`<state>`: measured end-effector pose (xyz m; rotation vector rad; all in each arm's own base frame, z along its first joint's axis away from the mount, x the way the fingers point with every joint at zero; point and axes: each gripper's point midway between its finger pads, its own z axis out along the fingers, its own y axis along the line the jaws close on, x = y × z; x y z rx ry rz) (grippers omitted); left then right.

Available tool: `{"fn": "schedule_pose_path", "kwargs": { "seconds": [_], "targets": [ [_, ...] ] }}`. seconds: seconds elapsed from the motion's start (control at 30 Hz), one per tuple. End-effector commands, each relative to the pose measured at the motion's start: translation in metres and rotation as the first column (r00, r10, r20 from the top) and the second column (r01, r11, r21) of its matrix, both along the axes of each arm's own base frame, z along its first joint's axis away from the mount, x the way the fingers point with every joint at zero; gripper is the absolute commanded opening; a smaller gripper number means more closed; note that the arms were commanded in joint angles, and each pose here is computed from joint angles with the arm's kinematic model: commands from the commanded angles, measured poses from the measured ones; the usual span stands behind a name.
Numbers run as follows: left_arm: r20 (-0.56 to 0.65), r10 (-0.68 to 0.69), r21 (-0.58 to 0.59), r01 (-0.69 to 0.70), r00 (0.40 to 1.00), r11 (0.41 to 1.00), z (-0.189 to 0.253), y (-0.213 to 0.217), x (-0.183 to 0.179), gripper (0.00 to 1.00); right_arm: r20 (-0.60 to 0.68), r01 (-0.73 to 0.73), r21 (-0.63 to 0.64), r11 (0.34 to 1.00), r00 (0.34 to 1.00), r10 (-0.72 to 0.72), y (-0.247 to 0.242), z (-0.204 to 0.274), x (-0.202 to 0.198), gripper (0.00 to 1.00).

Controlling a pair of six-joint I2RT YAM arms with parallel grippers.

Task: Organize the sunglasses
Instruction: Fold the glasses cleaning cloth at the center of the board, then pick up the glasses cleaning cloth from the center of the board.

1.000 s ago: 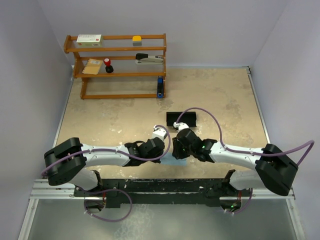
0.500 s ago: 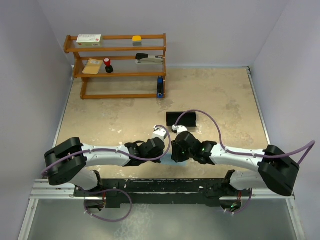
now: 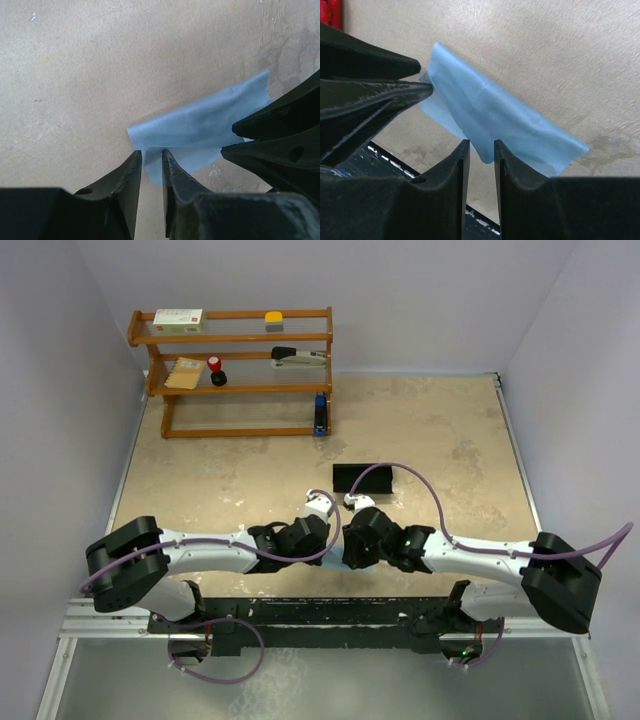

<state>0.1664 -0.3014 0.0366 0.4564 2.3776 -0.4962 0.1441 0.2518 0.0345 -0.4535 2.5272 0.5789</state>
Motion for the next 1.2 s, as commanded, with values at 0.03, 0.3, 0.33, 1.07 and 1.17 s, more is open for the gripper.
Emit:
{"fn": "schedule_pose_path", "kwargs": {
  "seconds": [0.03, 0.3, 0.33, 1.07, 1.17],
  "targets": [
    [0.048, 0.033, -0.026, -0.032, 0.998, 0.999, 0.019, 0.002, 0.007, 0.21, 0.004, 0.017, -0.004, 1.0, 1.0, -0.017, -0.004, -0.001, -0.004, 0.29],
    [0.061, 0.051, -0.024, -0.05, 0.997, 0.998, 0.024, 0.007, 0.009, 0.21, 0.006, 0.024, -0.009, 1.0, 1.0, -0.024, -0.006, -0.001, -0.006, 0.29],
    [0.061, 0.05, -0.024, -0.049, 0.997, 0.999, 0.024, 0.007, 0.009, 0.21, 0.004, 0.024, -0.01, 1.0, 1.0, -0.024, -0.007, -0.001, -0.006, 0.29],
    [0.029, 0.039, -0.058, -0.037, 0.999, 0.998, 0.031, 0.001, 0.003, 0.0, 0.028, 0.121, -0.044, 0.992, 0.992, -0.12, -0.04, 0.005, -0.01, 0.01],
    [0.03, 0.049, -0.059, -0.047, 0.998, 0.997, 0.038, 0.002, 0.004, 0.0, 0.038, 0.136, -0.057, 0.989, 0.99, -0.134, -0.046, 0.007, -0.01, 0.0]
  ]
}}
